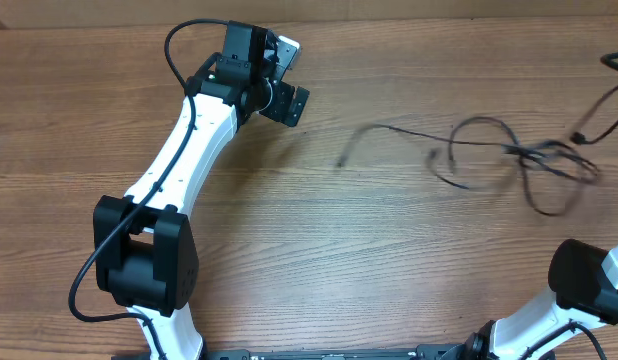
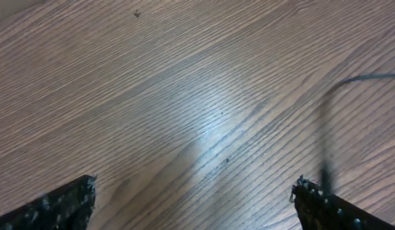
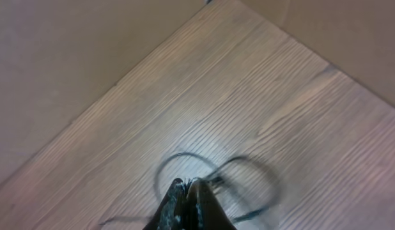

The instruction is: Untangle cables

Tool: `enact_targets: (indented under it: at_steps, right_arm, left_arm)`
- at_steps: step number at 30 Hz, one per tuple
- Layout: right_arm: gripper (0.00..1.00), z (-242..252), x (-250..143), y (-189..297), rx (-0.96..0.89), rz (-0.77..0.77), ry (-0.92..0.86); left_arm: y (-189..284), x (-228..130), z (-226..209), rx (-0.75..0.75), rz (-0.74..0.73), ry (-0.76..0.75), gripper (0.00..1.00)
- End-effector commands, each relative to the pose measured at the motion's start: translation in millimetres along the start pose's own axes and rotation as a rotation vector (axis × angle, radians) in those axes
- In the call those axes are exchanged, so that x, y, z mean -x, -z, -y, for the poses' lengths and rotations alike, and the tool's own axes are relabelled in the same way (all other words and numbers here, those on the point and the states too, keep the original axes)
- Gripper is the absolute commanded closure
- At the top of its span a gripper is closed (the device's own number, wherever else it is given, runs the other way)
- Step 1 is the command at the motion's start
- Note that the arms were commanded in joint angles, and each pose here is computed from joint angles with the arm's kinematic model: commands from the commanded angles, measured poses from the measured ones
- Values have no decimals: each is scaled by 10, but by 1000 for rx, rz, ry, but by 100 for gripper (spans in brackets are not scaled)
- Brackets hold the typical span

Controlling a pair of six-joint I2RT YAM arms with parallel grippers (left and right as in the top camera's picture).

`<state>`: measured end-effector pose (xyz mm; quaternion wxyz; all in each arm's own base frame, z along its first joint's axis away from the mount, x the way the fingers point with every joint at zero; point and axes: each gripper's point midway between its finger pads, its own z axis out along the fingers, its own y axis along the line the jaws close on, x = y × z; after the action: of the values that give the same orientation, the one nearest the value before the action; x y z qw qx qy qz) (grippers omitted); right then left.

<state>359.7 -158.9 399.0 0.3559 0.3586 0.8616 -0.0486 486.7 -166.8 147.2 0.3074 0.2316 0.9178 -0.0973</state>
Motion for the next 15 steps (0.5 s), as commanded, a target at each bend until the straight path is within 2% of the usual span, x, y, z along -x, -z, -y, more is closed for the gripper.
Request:
enact_targets:
  at_steps: [1,4,9,15]
  right_arm:
    - [96,-114,-18,137,87,2,-2]
    - [96,-221,-69,149,134,-18,10]
    - [96,-531,-207,205,242,-58,75]
    - [96,-934,-419,312,347,-97,151]
  left_arm:
    - [-4,71,100,-73,24,-2,1]
    - [27,155,309,-196,65,-9,1]
    - [230,403,810,-497,192,-53,0]
    - [412,573,1209,-671,279,-114,0]
